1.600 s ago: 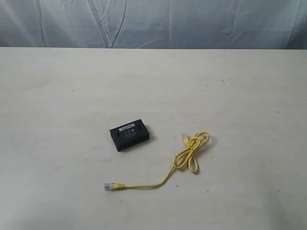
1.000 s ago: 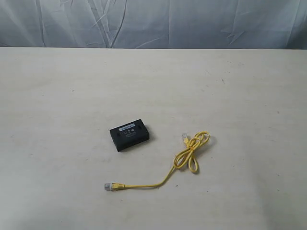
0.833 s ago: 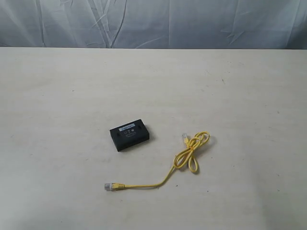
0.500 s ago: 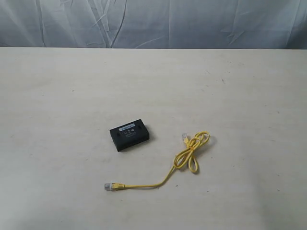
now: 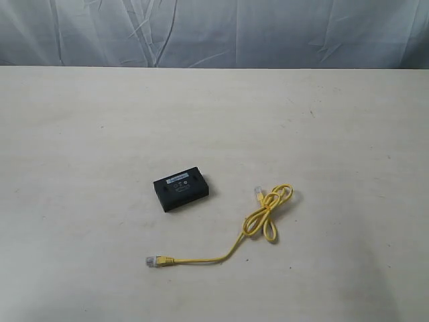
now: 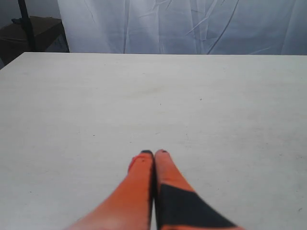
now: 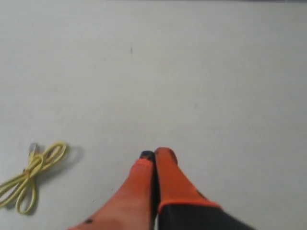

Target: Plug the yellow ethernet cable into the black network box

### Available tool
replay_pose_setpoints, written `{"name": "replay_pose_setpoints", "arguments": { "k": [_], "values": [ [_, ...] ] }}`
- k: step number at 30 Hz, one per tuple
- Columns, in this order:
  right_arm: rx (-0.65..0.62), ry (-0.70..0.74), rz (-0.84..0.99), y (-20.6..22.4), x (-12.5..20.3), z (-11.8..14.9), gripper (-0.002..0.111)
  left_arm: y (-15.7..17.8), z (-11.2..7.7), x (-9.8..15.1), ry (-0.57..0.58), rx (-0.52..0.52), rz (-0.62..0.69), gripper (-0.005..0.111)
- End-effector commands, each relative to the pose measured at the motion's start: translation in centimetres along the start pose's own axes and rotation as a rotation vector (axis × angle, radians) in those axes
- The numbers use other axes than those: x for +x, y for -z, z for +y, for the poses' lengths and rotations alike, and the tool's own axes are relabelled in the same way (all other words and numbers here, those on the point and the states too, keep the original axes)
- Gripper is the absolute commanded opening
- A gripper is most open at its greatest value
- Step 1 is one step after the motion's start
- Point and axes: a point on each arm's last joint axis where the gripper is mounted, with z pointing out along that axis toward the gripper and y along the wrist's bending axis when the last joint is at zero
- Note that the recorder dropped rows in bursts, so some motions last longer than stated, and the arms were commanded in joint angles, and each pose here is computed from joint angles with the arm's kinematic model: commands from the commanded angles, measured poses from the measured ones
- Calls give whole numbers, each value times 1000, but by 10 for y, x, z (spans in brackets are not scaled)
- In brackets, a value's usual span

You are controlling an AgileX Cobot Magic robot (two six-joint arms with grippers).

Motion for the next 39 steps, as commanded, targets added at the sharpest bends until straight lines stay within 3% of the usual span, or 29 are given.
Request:
{"name": "replay_pose_setpoints", "arguments": {
  "k": [1,8,20,23,25,32,39],
  "values": [
    [-135,72,172,-42,1,17,-1,0,0,0,-4,-5,-15,0],
    [-413,348,342,-90,6,80,-1,0,0,0,-4,-5,-15,0],
    [-720,958,435,-123,32,203,-1,0,0,0,-4,-5,-15,0],
    [-768,1052,432,-123,40,228,-1,0,0,0,-4,-5,-15,0],
    [-781,1092,422,-123,42,240,0,0,0,0,-4,-5,-15,0],
    [-789,1265,381,-127,52,273,28,0,0,0,-4,-5,-15,0],
    [-786,1293,397,-140,68,281,28,0,0,0,-4,-5,-15,0]
  ]
}}
